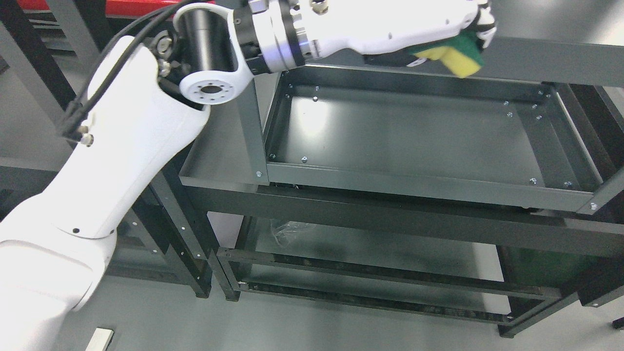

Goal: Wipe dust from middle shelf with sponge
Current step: 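Sweep the sponge back and forth across the middle shelf with the left hand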

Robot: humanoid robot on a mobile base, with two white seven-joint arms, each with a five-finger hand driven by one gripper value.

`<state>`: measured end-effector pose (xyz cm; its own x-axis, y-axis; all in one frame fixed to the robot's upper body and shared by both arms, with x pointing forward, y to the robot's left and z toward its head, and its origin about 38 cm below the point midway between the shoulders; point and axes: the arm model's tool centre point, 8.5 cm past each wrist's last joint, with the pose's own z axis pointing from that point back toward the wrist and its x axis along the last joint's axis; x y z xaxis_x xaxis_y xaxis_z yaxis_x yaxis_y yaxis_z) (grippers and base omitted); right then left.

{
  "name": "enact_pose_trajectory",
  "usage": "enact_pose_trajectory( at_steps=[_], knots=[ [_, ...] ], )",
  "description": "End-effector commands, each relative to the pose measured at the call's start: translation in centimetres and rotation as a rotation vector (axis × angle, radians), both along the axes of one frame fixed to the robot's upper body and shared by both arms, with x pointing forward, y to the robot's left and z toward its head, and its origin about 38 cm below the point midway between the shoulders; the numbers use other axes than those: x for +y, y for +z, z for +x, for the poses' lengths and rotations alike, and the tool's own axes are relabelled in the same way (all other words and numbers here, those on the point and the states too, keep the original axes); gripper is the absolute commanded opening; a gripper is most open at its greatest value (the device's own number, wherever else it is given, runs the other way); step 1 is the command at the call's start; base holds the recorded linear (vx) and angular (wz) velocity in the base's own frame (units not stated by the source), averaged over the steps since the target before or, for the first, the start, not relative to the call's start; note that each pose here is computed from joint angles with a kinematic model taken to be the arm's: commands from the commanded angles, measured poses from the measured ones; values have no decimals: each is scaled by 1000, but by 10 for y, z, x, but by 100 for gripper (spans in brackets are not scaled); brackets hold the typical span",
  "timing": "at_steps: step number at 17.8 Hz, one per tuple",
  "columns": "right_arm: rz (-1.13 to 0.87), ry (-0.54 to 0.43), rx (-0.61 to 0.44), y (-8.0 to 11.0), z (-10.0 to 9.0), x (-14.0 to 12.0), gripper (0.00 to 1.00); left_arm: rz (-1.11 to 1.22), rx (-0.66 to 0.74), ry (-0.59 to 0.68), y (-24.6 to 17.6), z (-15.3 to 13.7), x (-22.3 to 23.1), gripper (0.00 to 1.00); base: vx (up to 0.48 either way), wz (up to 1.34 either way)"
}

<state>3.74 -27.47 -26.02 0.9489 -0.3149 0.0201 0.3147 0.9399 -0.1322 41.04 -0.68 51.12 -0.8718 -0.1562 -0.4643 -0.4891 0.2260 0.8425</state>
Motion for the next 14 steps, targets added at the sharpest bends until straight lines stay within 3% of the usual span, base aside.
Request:
enact_pose_trajectory(
  at_steps=[1,14],
  knots=[
    [-22,0,-18,1,6,-13,100,119,187,-80,-68,-6,-96,1,0,0],
    [-22,0,-18,1,6,-13,100,232,303,-108,-134,-16,-113,1,0,0]
  ],
)
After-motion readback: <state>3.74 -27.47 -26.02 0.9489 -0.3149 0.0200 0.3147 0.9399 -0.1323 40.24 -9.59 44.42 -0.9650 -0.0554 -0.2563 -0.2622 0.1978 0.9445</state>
